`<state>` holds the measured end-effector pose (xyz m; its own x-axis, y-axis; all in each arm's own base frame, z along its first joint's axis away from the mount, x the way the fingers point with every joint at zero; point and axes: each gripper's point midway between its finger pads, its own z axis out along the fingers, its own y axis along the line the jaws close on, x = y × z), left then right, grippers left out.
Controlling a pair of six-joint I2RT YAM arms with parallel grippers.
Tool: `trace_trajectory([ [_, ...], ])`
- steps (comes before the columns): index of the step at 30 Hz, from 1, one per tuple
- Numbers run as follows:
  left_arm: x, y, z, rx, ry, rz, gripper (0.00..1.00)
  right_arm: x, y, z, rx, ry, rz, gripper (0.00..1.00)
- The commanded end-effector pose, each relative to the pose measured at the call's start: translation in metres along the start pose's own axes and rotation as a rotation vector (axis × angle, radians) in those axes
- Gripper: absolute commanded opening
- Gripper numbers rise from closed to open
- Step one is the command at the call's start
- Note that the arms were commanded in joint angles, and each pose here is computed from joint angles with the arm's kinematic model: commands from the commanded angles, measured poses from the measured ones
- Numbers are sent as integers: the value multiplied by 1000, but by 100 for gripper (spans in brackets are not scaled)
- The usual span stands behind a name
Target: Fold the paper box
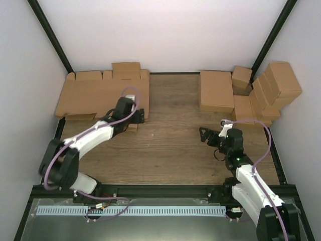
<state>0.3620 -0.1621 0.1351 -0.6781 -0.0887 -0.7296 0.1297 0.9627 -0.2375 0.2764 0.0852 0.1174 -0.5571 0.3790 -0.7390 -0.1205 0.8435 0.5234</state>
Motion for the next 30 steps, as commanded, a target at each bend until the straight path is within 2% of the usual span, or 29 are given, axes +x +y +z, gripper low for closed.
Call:
trace_trajectory([
  [1,0,-2,37,-171,111,190,90,-9,7,-1,-17,-25,-14,100],
  [8,2,-19,88,-186,222,264,89,-9,8,-1,-20,-25,-16,100],
  [18,16,-14,122,-247,306,284,90,-9,7,-1,-15,-26,-18,100],
  [27,14,3,120,-346,326,269,81,-9,7,0,-15,-22,-17,100],
  [30,10,8,115,-376,326,265,71,-8,7,0,-16,-20,-17,100],
])
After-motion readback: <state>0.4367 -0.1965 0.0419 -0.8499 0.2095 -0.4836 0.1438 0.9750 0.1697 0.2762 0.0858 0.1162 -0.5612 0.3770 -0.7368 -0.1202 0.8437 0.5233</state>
